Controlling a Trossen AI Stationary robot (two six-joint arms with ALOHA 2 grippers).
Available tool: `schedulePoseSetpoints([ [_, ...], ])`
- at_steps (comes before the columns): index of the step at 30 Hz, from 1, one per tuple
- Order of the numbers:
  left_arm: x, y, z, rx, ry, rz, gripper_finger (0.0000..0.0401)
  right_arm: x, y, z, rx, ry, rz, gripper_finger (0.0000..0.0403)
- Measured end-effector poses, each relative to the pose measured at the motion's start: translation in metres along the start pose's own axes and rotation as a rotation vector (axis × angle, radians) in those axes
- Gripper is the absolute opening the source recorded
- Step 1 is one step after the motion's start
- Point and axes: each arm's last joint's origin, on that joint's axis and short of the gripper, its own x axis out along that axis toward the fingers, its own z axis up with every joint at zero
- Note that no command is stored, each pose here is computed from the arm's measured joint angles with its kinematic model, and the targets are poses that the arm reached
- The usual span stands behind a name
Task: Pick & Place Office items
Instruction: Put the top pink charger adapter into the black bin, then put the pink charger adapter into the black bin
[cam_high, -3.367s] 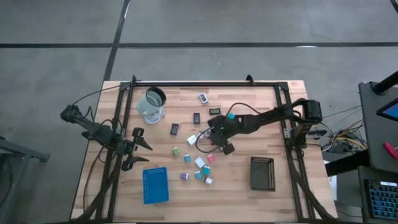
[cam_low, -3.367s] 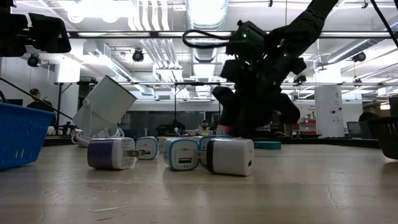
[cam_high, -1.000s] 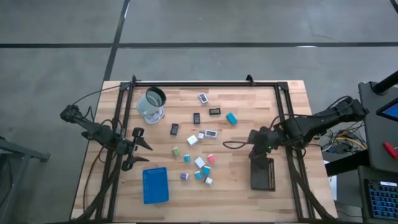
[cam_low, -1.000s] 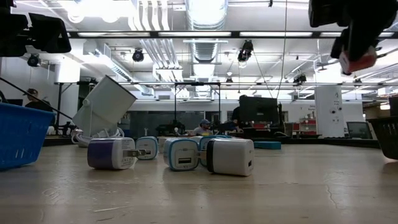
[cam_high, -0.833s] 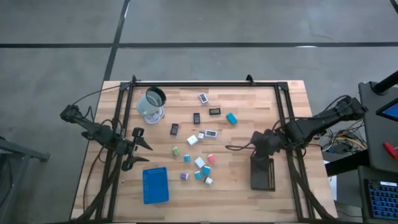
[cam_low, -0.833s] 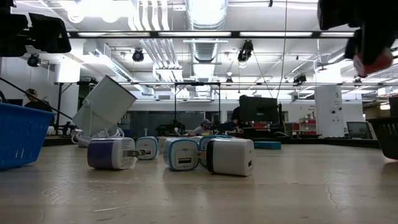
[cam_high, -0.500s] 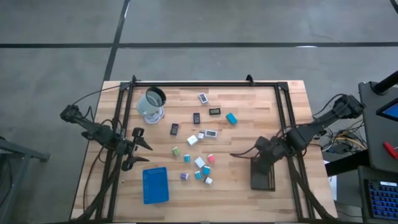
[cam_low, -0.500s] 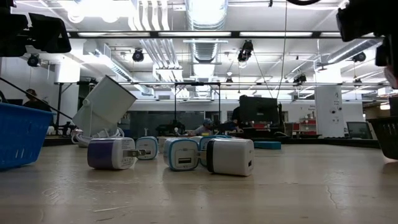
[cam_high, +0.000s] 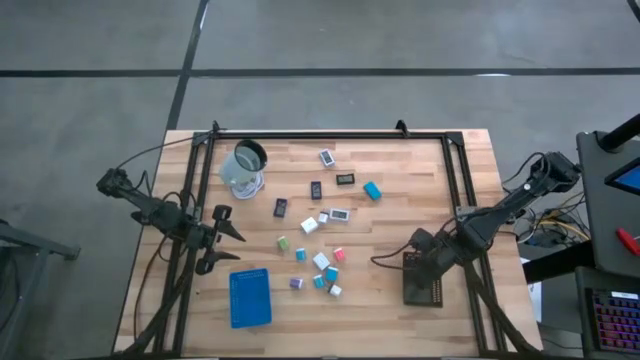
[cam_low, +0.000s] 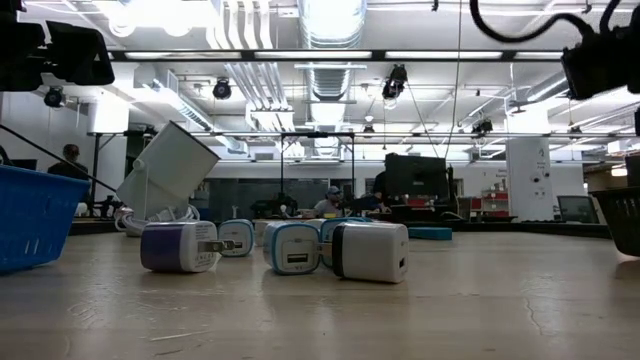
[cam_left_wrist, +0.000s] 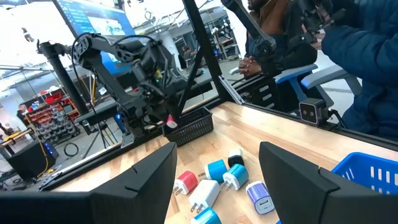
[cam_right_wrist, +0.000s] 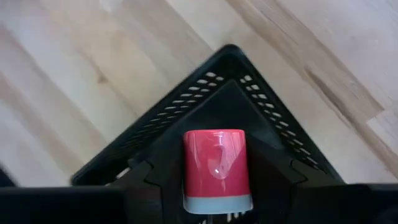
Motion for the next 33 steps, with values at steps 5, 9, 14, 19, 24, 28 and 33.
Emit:
schedulePoseSetpoints([
  [5, 0.000, 0.000, 0.000, 0.000, 0.000, 0.000, 0.0234, 0.013, 0.005, -0.001, 0.004, 0.005, -0.033, 0.0141],
  [9, 0.000, 0.000, 0.000, 0.000, 0.000, 0.000, 0.0234, 0.026, 0.010, -0.002, 0.065, 0.032, -0.058, 0.0141],
  [14, 0.000, 0.000, 0.000, 0.000, 0.000, 0.000, 0.0234, 0.039, 0.010, -0.004, 0.078, 0.048, -0.129, 0.0141],
  [19, 0.000, 0.000, 0.000, 0.000, 0.000, 0.000, 0.0234, 0.044, 0.010, -0.004, 0.090, 0.049, -0.150, 0.0142],
  [24, 0.000, 0.000, 0.000, 0.000, 0.000, 0.000, 0.0234, 0.044, 0.010, -0.004, 0.092, 0.041, -0.151, 0.0158],
  [28, 0.000, 0.000, 0.000, 0.000, 0.000, 0.000, 0.0234, 0.045, 0.010, -0.004, 0.092, 0.040, -0.147, 0.0177],
  [33, 0.000, 0.000, 0.000, 0.000, 0.000, 0.000, 0.0234, 0.045, 0.011, -0.004, 0.092, 0.039, -0.143, 0.0194],
])
